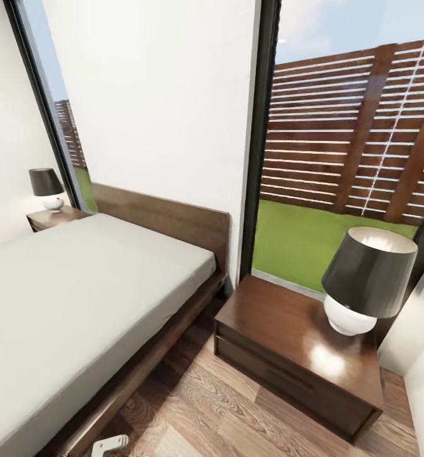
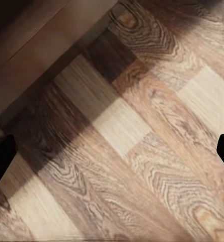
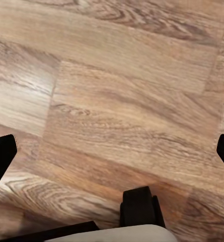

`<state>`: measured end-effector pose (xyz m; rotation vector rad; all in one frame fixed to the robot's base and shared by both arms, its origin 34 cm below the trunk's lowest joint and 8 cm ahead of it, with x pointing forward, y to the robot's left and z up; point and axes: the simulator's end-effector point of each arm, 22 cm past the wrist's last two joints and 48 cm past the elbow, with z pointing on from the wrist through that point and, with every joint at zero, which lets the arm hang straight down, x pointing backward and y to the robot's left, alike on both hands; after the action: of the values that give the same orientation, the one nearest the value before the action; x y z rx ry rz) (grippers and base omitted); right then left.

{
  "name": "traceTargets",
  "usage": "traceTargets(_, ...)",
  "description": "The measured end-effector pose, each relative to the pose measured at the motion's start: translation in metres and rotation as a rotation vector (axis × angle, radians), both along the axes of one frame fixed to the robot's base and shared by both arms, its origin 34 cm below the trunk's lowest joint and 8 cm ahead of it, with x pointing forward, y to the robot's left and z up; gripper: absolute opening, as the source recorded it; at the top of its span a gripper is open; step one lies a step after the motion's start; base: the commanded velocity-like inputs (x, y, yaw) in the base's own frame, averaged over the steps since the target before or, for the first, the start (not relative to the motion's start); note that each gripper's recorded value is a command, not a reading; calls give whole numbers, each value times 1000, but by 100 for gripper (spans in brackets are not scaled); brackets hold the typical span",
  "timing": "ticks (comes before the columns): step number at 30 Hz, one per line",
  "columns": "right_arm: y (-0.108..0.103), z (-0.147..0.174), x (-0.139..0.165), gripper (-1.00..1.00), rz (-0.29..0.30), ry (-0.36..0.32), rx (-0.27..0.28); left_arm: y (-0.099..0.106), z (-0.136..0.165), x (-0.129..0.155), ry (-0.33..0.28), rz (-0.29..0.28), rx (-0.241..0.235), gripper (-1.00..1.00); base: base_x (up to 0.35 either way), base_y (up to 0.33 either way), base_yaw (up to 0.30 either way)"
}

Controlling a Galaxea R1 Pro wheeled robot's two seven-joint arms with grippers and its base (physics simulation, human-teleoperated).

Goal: In the bedroom, move the book from the bed onto either nightstand, and place the two sandals side by side next to the bed.

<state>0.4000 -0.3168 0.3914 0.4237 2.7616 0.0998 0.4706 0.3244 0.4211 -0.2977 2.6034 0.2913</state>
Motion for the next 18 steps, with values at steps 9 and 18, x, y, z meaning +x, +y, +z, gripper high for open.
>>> traceTargets(9,-1,0,0,100,-1,0,-1,-10,-12,-28,40,-3,-13,100,0,0,285)
traceTargets(18,-6,1,1,100,-5,-2,-7,-18,-32,-87,122,-8,-24,100,0,0,285)
